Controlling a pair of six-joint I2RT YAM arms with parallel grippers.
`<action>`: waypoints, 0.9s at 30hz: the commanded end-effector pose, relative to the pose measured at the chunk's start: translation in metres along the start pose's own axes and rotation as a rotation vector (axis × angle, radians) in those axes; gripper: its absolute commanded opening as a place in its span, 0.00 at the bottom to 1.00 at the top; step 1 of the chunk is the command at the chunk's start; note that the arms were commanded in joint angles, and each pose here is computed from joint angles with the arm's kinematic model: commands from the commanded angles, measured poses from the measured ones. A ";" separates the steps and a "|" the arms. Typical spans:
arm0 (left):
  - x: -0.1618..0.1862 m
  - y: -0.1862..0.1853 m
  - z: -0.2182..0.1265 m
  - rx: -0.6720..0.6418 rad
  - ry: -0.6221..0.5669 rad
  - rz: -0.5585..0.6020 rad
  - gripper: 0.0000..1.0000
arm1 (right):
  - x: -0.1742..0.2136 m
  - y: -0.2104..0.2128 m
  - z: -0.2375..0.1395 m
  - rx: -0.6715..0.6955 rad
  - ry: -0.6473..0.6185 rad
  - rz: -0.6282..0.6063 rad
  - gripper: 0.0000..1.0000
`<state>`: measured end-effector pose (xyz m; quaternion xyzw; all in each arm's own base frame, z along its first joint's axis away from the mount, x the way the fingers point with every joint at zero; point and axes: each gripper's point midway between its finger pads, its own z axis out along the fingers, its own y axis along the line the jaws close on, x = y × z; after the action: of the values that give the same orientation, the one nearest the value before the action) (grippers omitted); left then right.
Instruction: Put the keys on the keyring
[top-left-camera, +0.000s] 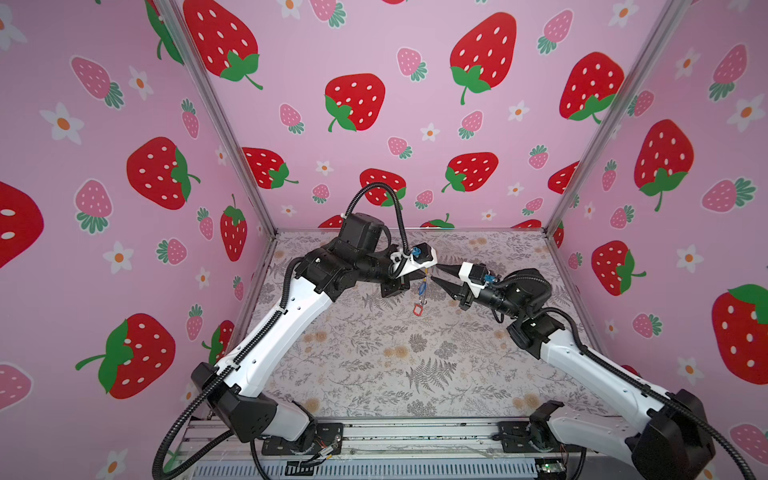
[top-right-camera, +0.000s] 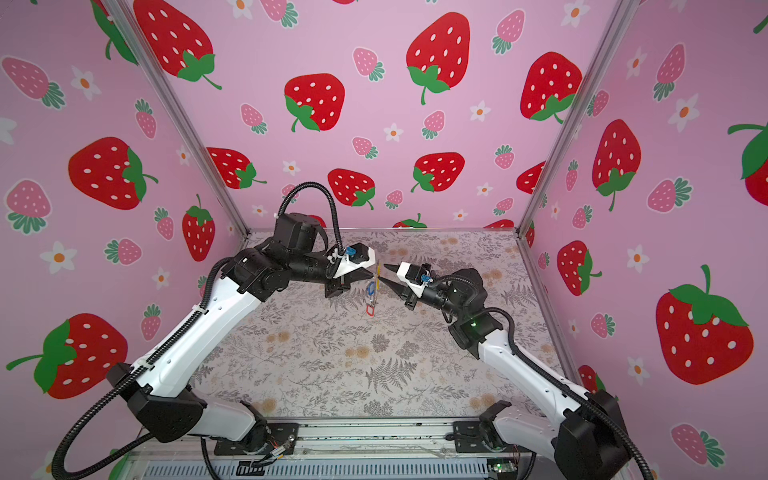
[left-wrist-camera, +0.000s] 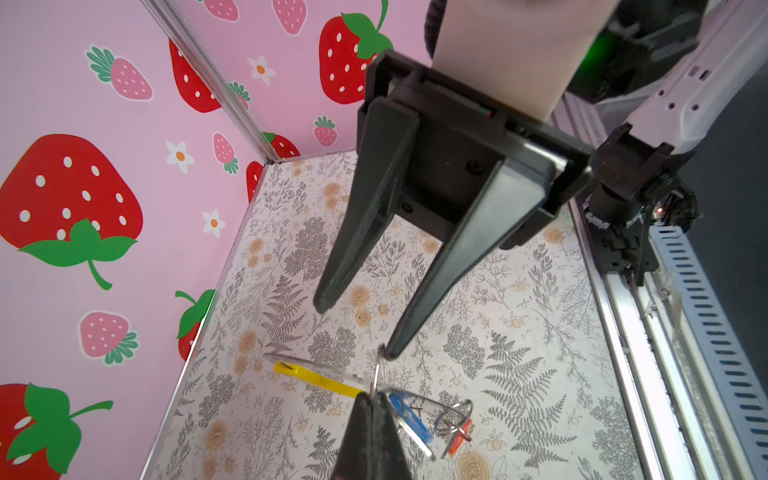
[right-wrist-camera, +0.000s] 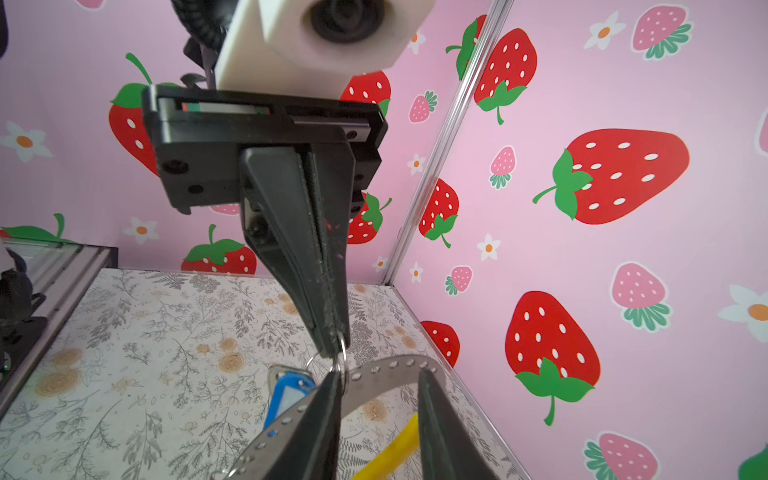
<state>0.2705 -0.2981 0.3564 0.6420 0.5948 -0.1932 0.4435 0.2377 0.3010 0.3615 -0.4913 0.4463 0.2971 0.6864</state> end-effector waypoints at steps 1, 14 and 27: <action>0.008 0.001 -0.006 -0.032 0.130 0.070 0.00 | 0.002 -0.005 -0.004 0.025 0.069 -0.093 0.33; 0.008 0.006 -0.001 -0.074 0.297 0.149 0.00 | 0.000 0.016 -0.001 -0.040 0.009 -0.104 0.26; 0.003 0.005 0.001 -0.071 0.330 0.138 0.00 | 0.008 0.018 0.007 0.076 0.063 -0.220 0.23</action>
<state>0.2804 -0.2993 0.3467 0.6876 0.6216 -0.0359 0.3735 0.2231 0.3159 0.3446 -0.5268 0.4290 0.2310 0.6964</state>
